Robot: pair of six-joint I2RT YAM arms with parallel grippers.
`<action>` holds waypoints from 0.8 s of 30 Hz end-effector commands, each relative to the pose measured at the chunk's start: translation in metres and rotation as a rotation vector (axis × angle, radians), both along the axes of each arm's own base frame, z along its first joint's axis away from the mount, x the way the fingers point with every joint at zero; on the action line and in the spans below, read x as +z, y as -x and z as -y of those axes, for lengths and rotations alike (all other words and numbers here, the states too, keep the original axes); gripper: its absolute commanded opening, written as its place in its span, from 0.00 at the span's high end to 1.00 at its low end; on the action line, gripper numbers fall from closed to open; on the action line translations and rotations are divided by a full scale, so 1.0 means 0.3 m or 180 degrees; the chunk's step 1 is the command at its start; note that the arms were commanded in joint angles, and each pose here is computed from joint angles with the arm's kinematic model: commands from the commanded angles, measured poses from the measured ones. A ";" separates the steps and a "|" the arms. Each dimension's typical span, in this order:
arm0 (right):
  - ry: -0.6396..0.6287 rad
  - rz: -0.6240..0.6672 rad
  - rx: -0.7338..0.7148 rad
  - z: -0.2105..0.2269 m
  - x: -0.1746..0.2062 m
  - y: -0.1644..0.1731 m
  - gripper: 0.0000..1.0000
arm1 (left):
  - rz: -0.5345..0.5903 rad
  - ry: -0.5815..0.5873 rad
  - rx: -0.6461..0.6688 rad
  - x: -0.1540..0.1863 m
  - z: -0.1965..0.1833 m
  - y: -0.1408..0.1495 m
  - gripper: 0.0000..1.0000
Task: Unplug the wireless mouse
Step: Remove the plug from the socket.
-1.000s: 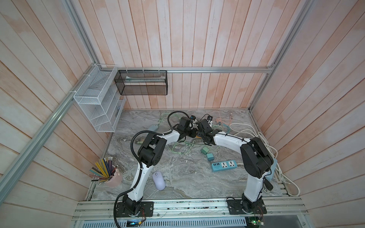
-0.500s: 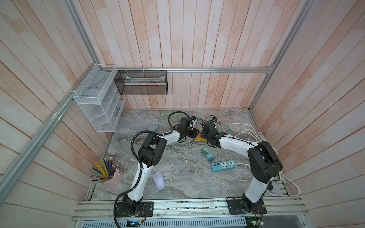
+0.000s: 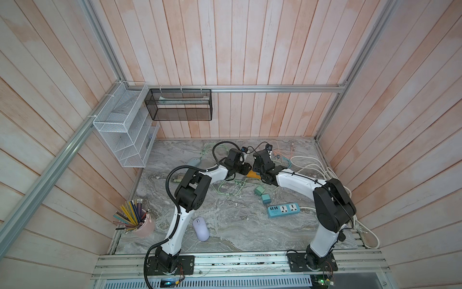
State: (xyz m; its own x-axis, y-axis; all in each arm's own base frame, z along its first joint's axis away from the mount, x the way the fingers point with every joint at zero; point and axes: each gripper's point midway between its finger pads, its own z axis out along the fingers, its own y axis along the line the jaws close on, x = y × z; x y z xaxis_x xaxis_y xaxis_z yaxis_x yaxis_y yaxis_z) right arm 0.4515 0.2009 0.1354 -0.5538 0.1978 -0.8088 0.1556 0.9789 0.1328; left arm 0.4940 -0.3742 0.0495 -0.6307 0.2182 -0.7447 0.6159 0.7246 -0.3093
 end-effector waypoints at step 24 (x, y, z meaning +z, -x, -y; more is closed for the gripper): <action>-0.0244 0.0229 0.0241 -0.034 0.158 0.009 1.00 | -0.0170 0.0042 -0.0024 -0.031 -0.022 0.085 0.56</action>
State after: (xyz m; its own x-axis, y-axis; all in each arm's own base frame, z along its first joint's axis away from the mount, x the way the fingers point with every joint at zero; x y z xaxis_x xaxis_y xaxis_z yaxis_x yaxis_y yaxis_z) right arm 0.4469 0.2073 0.1406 -0.5789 0.1764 -0.7961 0.1057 0.9843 0.1413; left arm 0.4728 -0.3625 0.0526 -0.6569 0.1957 -0.7281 0.6004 0.7199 -0.3482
